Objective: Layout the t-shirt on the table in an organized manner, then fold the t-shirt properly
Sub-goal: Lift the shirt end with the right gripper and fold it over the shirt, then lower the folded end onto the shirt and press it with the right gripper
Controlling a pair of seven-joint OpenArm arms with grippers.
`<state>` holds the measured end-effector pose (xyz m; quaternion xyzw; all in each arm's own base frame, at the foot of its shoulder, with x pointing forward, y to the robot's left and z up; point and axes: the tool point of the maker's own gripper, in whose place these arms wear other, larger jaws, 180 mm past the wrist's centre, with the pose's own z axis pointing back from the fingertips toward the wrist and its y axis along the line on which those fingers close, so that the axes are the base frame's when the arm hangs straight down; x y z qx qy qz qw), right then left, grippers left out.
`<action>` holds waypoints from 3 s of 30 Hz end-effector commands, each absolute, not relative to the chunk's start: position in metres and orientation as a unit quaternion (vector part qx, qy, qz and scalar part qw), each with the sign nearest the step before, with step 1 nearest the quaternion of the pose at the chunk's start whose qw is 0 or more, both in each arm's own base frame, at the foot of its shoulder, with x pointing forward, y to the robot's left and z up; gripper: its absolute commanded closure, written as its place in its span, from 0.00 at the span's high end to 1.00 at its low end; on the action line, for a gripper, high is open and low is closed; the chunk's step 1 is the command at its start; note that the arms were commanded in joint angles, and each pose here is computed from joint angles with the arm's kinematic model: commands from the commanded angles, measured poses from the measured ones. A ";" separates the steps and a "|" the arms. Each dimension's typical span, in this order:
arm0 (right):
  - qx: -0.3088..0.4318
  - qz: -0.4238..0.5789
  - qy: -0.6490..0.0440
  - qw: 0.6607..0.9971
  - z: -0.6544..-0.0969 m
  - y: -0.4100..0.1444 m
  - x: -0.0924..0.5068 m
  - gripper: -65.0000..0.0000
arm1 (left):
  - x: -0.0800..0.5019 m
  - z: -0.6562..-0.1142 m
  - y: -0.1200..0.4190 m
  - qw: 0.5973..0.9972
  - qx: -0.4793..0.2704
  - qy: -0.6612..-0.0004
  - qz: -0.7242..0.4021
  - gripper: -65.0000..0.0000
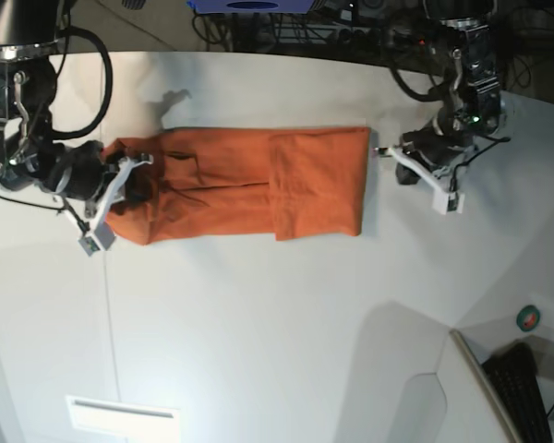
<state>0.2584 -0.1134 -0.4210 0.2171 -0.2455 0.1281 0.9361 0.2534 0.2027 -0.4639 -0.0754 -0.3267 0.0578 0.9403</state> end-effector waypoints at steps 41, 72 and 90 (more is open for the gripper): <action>0.355 0.193 -0.222 0.887 -0.381 0.126 0.273 0.00 | 0.258 -0.481 0.205 0.952 -0.064 -0.298 0.027 0.00; 0.357 0.180 -0.226 0.888 -0.390 0.151 0.271 0.60 | 0.147 -0.384 0.426 0.932 0.121 -0.331 0.079 0.00; 0.321 0.197 -0.289 0.880 -0.327 0.109 0.257 0.00 | 0.129 -0.367 0.457 0.919 0.152 -0.342 0.121 0.00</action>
